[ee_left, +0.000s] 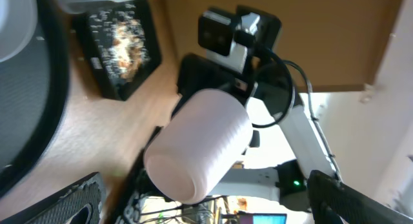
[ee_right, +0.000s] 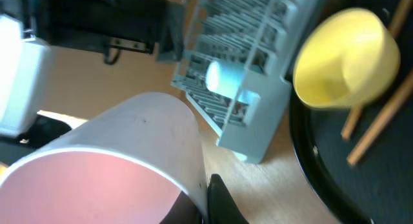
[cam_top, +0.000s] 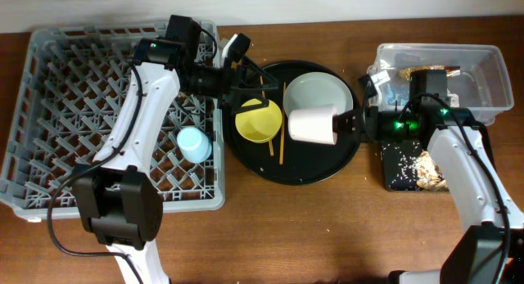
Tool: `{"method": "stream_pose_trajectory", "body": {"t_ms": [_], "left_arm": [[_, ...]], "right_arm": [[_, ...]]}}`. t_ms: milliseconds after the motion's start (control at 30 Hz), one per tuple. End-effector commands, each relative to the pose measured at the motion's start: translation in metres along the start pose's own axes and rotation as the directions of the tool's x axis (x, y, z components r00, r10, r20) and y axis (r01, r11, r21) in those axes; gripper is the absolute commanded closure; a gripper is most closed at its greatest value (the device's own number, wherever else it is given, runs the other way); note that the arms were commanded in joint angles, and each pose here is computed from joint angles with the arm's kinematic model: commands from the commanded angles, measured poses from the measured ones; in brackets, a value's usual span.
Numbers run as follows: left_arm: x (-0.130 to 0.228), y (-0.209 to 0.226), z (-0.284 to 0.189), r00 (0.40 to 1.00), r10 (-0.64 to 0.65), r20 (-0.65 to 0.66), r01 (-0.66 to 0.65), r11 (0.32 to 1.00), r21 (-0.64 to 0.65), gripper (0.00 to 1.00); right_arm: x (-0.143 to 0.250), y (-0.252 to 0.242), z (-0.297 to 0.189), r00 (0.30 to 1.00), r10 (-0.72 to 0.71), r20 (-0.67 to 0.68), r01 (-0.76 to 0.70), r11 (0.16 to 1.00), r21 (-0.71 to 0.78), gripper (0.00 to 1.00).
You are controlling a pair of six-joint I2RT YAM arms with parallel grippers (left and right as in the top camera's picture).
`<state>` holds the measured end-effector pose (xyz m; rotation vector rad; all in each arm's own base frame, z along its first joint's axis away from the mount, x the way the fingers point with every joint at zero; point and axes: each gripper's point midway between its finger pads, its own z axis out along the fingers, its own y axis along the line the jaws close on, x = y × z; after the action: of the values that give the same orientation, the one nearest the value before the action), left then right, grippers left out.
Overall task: Sort waste into correct bins and load items into the dishwasher rack
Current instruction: 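Hand the pink cup from the right gripper to the left gripper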
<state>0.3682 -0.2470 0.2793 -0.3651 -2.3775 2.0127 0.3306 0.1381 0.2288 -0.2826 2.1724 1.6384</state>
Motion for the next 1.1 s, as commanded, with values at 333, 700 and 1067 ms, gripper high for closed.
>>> {"method": "stream_pose_trajectory", "body": {"t_ms": [333, 700, 1067], "left_arm": [[0.013, -0.018, 0.026, 0.997, 0.04, -0.071, -0.032, 0.994, 0.105, 0.02], [0.015, -0.033, 0.023, 0.996, 0.04, -0.076, -0.025, 0.98, 0.195, 0.11], [0.014, -0.033, 0.023, 0.996, 0.039, -0.075, -0.023, 0.981, 0.195, 0.33]], "right_arm": [[-0.063, 0.034, 0.028, 0.991, -0.049, 0.124, 0.052, 0.998, -0.018, 0.96], [-0.064, 0.032, 0.058, 0.989, -0.058, 0.136, 0.053, 0.998, 0.042, 0.96], [-0.048, 0.039, 0.062, 0.998, -0.045, 0.049, 0.048, 0.997, -0.056, 0.96]]}}
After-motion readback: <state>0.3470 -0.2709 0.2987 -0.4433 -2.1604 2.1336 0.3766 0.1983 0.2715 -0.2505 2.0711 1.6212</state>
